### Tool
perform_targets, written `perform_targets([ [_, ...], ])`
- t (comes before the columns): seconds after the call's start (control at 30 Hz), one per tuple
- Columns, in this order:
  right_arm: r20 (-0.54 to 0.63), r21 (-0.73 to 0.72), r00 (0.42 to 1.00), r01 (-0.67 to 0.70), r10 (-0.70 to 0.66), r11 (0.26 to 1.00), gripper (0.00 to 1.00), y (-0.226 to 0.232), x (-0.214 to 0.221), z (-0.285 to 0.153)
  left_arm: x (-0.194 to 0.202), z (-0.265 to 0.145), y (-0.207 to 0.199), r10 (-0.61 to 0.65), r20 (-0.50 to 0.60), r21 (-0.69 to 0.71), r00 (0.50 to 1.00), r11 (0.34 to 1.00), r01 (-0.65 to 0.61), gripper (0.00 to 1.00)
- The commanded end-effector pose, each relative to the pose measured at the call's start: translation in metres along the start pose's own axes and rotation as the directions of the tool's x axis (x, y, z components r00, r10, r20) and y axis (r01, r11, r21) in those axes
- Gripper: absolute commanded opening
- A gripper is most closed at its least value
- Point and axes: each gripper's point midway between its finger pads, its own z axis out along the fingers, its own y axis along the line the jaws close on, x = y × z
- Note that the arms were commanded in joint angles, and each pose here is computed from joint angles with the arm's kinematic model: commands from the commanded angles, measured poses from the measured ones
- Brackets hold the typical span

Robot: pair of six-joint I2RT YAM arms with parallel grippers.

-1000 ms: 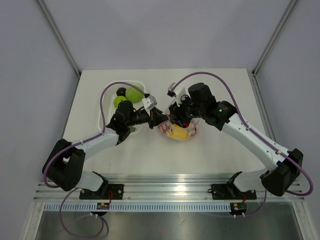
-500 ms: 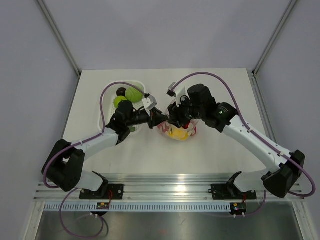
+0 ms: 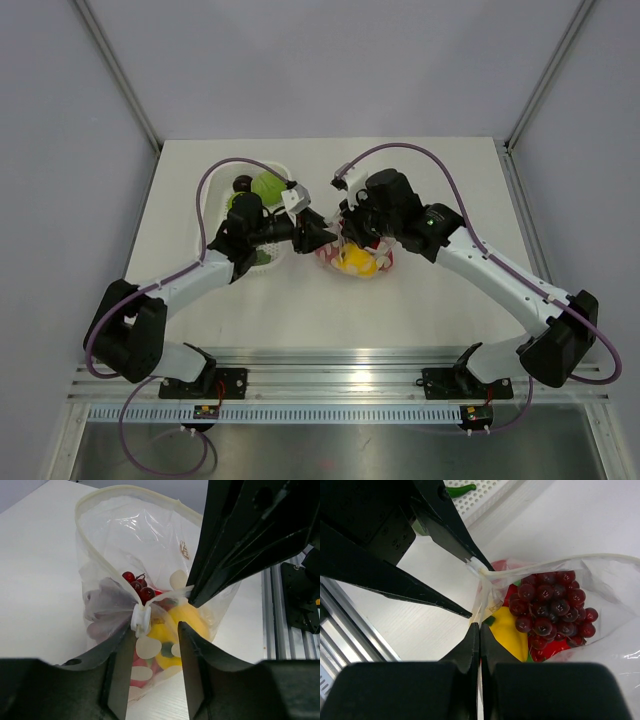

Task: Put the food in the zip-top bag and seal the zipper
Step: Zip the zipper food storage bag at the center of the board.

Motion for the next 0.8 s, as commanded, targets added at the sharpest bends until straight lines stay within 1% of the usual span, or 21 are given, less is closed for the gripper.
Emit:
perform_targets([
  [0.0,0.141,0.024,0.99,-0.002,-0.001,1.0,0.0,0.0,-0.037,-0.011,-0.019,-0.004,-0.006,0.049,0.035,0.047,0.998,0.998,-0.051,0.45],
  [0.1,0.136,0.006,0.991,0.0,-0.001,1.0,0.0,0.003,-0.039,-0.007,-0.022,-0.006,-0.008,0.059,0.062,0.053,0.996,0.997,-0.063,0.47],
  [0.17,0.137,-0.001,0.991,0.001,-0.001,1.0,0.0,0.004,-0.04,-0.006,-0.018,-0.01,-0.008,0.039,0.07,0.053,0.997,0.998,-0.043,0.46],
  [0.2,0.136,-0.005,0.991,0.0,0.001,1.0,0.0,0.005,-0.039,-0.005,-0.021,-0.01,-0.008,0.054,0.093,0.061,0.994,0.996,-0.059,0.44],
  [0.27,0.139,-0.01,0.99,-0.001,0.003,1.0,0.0,0.005,-0.04,-0.006,-0.018,-0.014,-0.006,0.034,0.105,0.056,0.994,0.998,-0.04,0.44],
  [0.4,0.14,-0.015,0.99,-0.003,0.005,1.0,0.0,0.007,-0.038,-0.008,-0.025,-0.014,-0.002,0.049,0.166,0.058,0.985,0.997,-0.059,0.47],
  [0.47,0.138,-0.015,0.99,-0.003,0.005,1.0,0.0,0.007,-0.036,-0.009,-0.028,-0.015,0.004,0.027,0.181,0.049,0.983,0.998,-0.037,0.49],
  [0.5,0.14,-0.018,0.99,-0.002,0.005,1.0,0.0,0.007,-0.036,-0.01,-0.034,-0.015,0.004,0.044,0.207,0.053,0.977,0.997,-0.056,0.49],
  [0.57,0.14,-0.021,0.99,-0.002,0.005,1.0,0.0,0.008,-0.035,-0.012,-0.032,-0.014,0.003,0.009,0.222,0.076,0.975,0.997,-0.026,0.5],
  [0.6,0.141,-0.023,0.99,-0.002,0.005,1.0,0.0,0.008,-0.035,-0.012,-0.041,-0.015,-0.001,0.043,0.264,0.089,0.964,0.994,-0.069,0.51],
  [0.63,0.141,-0.026,0.99,-0.001,0.005,1.0,0.0,0.009,-0.035,-0.012,-0.037,-0.012,0.0,0.004,0.265,0.109,0.964,0.993,-0.034,0.51],
  [0.67,0.14,-0.026,0.99,-0.001,0.005,1.0,0.0,0.009,-0.035,-0.012,-0.042,-0.012,-0.001,0.02,0.291,0.12,0.956,0.991,-0.057,0.51],
  [0.73,0.14,-0.026,0.99,-0.001,0.005,1.0,0.0,0.009,-0.035,-0.013,-0.045,-0.009,-0.001,0.009,0.298,0.145,0.955,0.988,-0.055,0.5],
  [0.77,0.138,-0.026,0.99,-0.002,0.005,1.0,0.0,0.009,-0.035,-0.013,-0.041,-0.006,0.0,-0.027,0.288,0.16,0.957,0.987,-0.02,0.49],
])
